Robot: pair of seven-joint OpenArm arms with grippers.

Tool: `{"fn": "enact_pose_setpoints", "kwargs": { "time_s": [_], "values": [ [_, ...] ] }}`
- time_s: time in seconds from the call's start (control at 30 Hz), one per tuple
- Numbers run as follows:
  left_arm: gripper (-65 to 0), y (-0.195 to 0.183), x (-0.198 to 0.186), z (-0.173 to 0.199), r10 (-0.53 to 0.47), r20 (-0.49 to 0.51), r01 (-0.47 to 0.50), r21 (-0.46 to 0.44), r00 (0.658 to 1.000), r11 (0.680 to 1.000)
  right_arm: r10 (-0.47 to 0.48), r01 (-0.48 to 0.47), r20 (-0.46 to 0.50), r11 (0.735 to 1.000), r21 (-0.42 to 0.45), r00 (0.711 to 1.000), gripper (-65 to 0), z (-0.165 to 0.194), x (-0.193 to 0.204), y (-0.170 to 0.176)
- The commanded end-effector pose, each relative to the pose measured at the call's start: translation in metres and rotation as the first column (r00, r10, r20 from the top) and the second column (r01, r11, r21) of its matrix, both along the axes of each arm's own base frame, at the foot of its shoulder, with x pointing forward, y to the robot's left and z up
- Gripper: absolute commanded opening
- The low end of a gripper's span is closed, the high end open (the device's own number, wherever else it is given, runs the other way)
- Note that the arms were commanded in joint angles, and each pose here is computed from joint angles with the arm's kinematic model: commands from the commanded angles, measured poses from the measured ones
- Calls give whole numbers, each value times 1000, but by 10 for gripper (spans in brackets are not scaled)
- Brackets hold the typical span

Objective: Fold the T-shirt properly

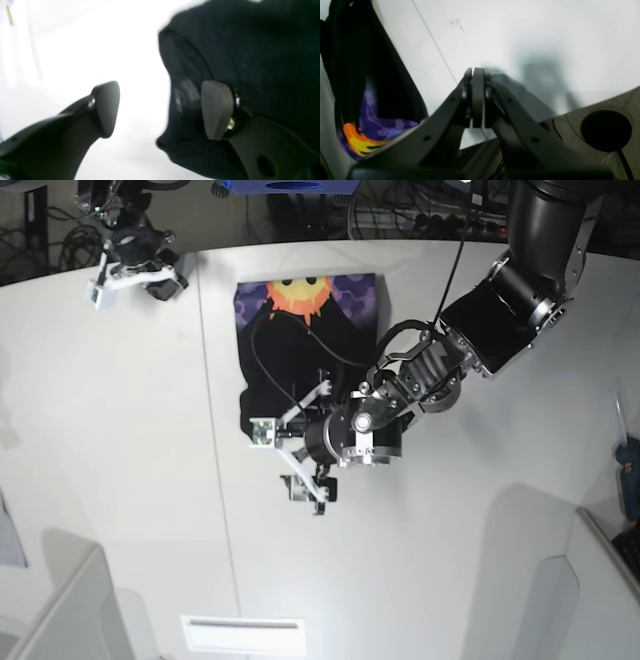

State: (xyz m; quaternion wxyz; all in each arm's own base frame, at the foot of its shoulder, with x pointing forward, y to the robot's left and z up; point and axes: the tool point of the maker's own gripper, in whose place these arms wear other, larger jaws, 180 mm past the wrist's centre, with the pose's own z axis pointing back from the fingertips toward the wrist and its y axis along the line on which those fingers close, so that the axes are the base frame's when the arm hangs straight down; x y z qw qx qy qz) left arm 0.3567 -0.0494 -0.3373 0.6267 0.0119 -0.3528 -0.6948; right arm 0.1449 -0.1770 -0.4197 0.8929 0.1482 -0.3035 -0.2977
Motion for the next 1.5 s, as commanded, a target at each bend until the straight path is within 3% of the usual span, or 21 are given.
{"fn": "enact_pose_setpoints", "kwargs": {
  "time_s": [0.0, 0.2, 0.3, 0.37, 0.47, 0.5, 0.7, 0.8, 0.9, 0.97, 1.1, 1.23, 1.47],
  "values": [
    [-166, 2, 14, 22, 28, 51, -27, -33, 998, 999, 14, -13, 30, 1000, -23, 999, -650, 8, 4, -6],
    [-176, 27, 23, 90, 186, 154, -152, -208, 970, 966, 31, -30, 19, 999, -44, 999, -650, 8, -1, -11],
    [-191, 52, 16, 106, 280, 162, -225, -290, 946, 930, 90, -87, 17, 984, -155, 996, -650, 16, 0, -20],
    [-283, 67, 8, 102, 328, 139, -272, -315, 934, 909, 119, -111, 15, 960, -257, 993, -650, 25, -2, -24],
    [-596, 97, 1, 82, 401, 92, -359, -298, 911, 884, 125, -102, 31, 909, -404, 992, -650, 34, -6, -33],
    [-650, 106, -2, 76, 425, 75, -388, -293, 902, 874, 131, -98, 43, 891, -444, 990, -650, 36, -7, -36],
    [-650, 160, -21, 48, 568, -8, -545, -292, 823, 786, 258, -156, 158, 868, -472, 953, -650, 51, -8, -16],
    [-650, 165, -40, 42, 554, -36, -524, -384, 831, 760, 276, -143, 213, 861, -488, 937, -650, 60, -8, -14],
    [-650, 168, -66, 34, 507, -56, -476, -446, 860, 758, 286, -143, 219, 852, -504, 933, -650, 63, -15, -17],
    [-650, 168, -85, 26, 481, -84, -462, -462, 872, 757, 318, -172, 176, 813, -557, 932, -650, 63, -24, -29],
    [-650, 182, -119, 11, 490, -139, -494, -461, 861, 737, 358, -225, 81, 730, -646, 930, -650, 63, -45, -47],
    [-650, 192, -146, 3, 505, -182, -526, -468, 844, 710, 396, -295, -4, 677, -674, 918, -650, 58, -65, -49],
    [-650, 192, -201, -24, 501, -312, -590, -399, 807, 702, 454, -428, -158, 585, -689, 877, -650, 50, -99, -50]
  ]
}}
